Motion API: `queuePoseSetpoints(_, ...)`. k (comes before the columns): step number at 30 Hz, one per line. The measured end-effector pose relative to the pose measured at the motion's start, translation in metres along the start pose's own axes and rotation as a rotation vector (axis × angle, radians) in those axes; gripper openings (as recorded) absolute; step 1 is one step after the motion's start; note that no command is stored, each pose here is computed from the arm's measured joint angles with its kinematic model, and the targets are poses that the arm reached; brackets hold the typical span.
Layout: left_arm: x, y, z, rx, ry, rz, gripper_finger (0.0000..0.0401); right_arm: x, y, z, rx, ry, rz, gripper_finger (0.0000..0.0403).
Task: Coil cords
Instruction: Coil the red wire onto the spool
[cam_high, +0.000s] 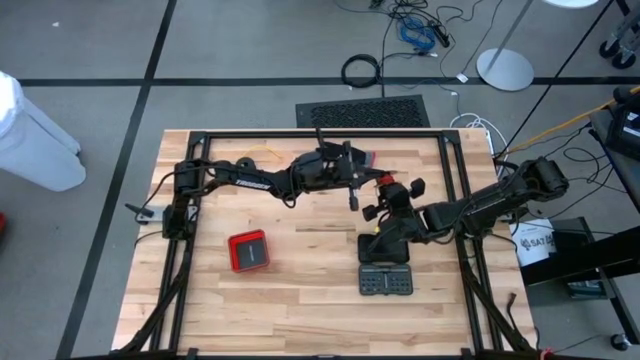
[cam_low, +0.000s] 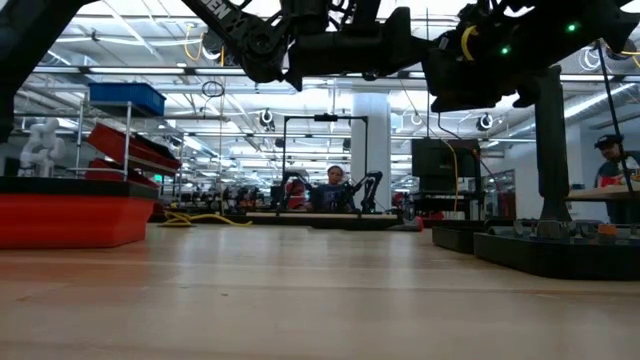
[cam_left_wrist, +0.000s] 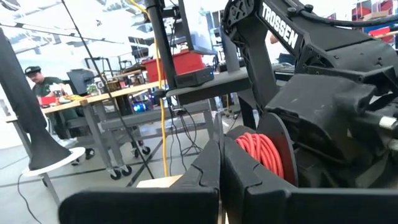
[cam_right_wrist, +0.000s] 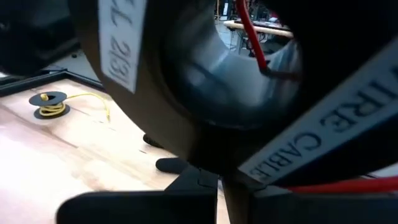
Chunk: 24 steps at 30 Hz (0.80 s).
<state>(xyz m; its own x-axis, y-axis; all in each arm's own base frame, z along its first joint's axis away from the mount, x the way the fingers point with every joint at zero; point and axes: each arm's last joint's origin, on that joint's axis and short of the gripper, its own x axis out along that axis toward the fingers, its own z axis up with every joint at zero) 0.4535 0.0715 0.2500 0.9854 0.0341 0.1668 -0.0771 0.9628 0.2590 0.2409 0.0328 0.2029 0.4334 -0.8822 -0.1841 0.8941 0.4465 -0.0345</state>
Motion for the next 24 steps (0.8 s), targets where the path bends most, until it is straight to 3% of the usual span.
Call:
queuePoseSetpoints(13, -0.004, -0.002, -0.003, 0.026, -0.008, 0.029, 0.0, 0.003, 0.003, 0.007, -0.006, -0.032, -0.01, 0.0)
queuePoseSetpoints(20, -0.005, 0.005, -0.001, 0.028, -0.045, 0.078, 0.0, 0.003, 0.001, 0.009, 0.011, -0.086, -0.092, 0.0)
queuePoseSetpoints(24, -0.007, 0.014, -0.002, -0.031, -0.063, 0.111, 0.0, 0.003, 0.0, 0.01, 0.021, -0.104, -0.12, 0.0)
